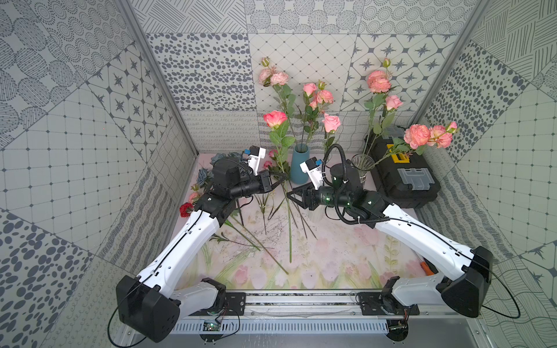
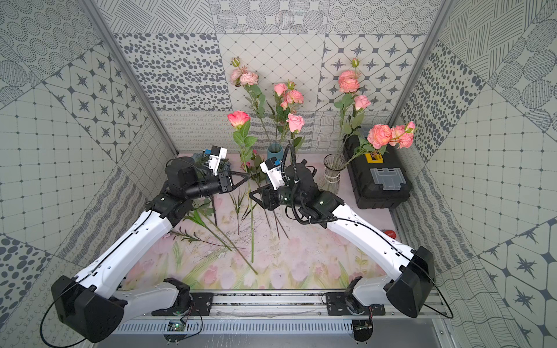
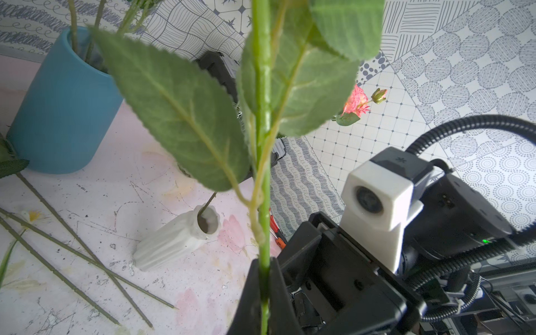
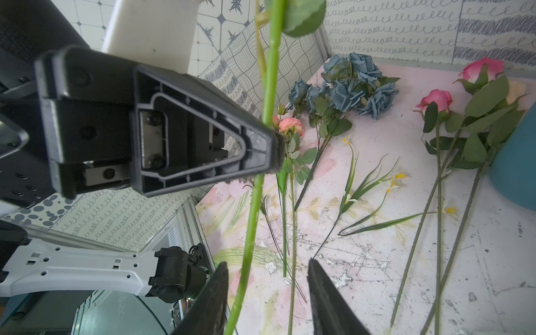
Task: Place the pink flowers into the vase
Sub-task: Pick up the flower at the center of the board, then place the flower in the vase.
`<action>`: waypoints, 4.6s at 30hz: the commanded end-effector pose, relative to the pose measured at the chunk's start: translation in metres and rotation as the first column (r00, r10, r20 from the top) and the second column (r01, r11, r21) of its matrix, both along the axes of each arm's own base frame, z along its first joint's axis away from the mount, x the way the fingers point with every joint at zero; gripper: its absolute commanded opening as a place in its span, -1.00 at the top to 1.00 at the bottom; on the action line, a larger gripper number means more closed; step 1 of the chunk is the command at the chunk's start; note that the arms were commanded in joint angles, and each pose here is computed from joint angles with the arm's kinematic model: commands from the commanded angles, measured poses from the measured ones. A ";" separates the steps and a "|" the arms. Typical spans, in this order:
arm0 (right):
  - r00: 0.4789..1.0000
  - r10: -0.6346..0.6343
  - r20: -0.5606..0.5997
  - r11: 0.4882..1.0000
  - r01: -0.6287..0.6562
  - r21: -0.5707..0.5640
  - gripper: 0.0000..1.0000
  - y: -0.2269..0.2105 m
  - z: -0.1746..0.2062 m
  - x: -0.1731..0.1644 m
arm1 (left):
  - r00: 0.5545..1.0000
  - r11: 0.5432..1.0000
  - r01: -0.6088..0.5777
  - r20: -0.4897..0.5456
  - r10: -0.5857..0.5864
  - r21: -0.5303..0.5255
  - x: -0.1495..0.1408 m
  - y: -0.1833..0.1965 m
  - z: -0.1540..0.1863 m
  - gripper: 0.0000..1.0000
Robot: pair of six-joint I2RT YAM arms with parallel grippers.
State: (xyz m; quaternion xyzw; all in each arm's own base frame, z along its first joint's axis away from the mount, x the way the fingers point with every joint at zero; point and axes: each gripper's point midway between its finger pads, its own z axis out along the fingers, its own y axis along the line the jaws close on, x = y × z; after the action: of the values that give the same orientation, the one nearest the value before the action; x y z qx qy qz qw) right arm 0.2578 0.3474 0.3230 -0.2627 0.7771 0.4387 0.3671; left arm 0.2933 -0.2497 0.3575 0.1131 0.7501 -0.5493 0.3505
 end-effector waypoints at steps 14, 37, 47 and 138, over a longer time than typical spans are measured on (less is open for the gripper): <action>1.000 0.028 0.005 0.997 -0.028 0.071 0.77 0.013 0.014 0.001 | 0.996 0.995 0.066 0.063 -0.061 -0.078 -0.005 -0.006 0.020 0.96; 0.994 -0.100 0.040 0.994 0.098 0.051 1.00 -0.004 0.014 0.015 | 0.998 0.994 -0.054 -0.018 0.056 0.092 0.010 0.006 -0.015 -0.18; 0.959 -0.246 0.141 0.969 0.248 0.003 1.00 -0.033 0.017 0.029 | 0.986 0.957 -0.159 -0.005 0.166 0.243 0.013 0.029 -0.031 -0.21; 0.397 -0.753 0.524 0.625 0.679 0.385 1.00 -0.177 0.120 0.039 | 0.980 0.804 0.075 -0.191 0.049 0.590 0.033 -0.103 -0.142 -0.13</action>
State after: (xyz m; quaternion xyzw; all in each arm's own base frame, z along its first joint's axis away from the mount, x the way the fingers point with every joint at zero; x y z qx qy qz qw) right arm 0.2957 0.1762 0.4327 -0.0347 0.6310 0.1589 0.7586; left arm 0.3253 -0.3425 0.2074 0.1468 0.9248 -0.2822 0.2088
